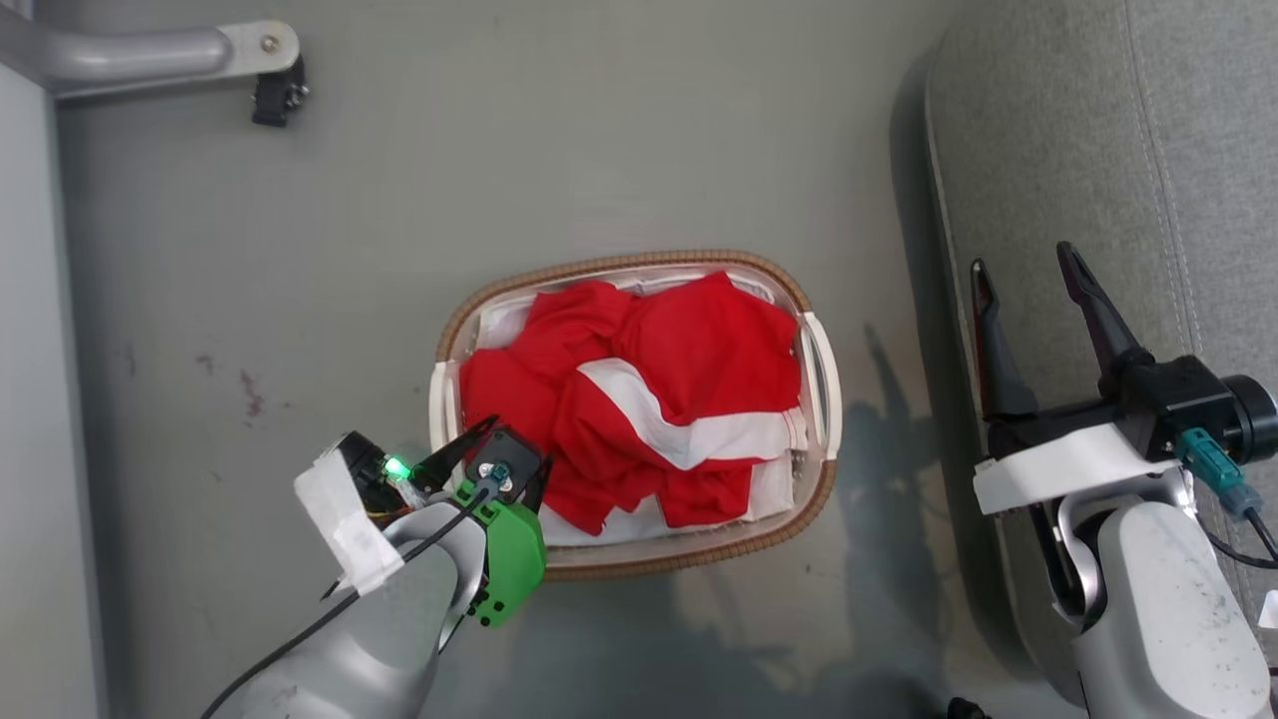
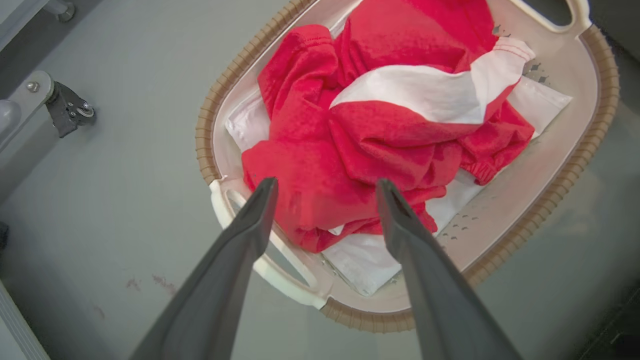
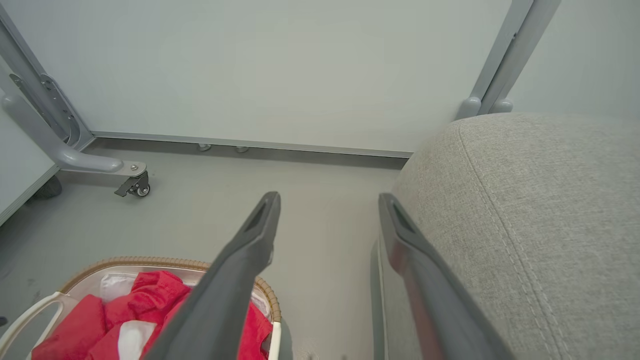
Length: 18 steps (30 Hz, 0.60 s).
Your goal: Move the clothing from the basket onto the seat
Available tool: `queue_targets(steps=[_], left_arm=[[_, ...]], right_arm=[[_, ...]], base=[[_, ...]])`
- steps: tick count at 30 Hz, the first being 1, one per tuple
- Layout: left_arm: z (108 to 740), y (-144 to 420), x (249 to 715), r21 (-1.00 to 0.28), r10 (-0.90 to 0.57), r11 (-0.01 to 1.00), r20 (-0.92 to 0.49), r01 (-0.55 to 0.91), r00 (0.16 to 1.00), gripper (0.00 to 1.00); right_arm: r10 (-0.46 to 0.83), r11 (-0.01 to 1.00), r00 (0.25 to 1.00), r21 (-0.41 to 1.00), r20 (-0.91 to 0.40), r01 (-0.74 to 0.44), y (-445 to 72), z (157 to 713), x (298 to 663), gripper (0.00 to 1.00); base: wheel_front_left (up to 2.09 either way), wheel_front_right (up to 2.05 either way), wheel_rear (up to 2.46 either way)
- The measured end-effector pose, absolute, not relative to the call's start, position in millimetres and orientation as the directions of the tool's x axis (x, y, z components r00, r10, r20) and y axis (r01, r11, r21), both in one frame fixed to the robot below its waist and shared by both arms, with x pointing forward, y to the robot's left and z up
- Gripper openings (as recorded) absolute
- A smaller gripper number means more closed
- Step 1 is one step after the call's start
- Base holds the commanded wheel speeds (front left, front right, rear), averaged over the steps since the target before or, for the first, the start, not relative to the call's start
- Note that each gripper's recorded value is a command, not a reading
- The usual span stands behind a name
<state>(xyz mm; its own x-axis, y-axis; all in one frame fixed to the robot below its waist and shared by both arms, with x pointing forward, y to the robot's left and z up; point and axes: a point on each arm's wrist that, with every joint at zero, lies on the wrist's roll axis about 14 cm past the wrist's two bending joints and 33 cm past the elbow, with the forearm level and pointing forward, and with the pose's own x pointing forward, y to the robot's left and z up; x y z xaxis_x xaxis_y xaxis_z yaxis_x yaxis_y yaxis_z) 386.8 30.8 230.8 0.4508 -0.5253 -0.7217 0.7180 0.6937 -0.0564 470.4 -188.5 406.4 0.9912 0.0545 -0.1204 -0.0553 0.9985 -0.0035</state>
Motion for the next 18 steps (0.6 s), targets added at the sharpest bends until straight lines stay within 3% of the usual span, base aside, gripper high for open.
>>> queue_targets(steps=[6,18], left_arm=[[200,30,379,-0.057,-0.504,0.609,-0.798,0.791,0.330,1.00],[158,33,399,-0.059,-0.442,0.558,-0.865,0.828,0.236,1.00]], right_arm=[[0.049,0.999,0.985,0.005,-0.163,-0.049,-191,387,471,1.00],[0.034,0.999,0.977,0.018,-0.210,-0.031,-199,360,478,1.00]], base=[[0.00,0.00,0.00],[0.00,0.00,0.00]])
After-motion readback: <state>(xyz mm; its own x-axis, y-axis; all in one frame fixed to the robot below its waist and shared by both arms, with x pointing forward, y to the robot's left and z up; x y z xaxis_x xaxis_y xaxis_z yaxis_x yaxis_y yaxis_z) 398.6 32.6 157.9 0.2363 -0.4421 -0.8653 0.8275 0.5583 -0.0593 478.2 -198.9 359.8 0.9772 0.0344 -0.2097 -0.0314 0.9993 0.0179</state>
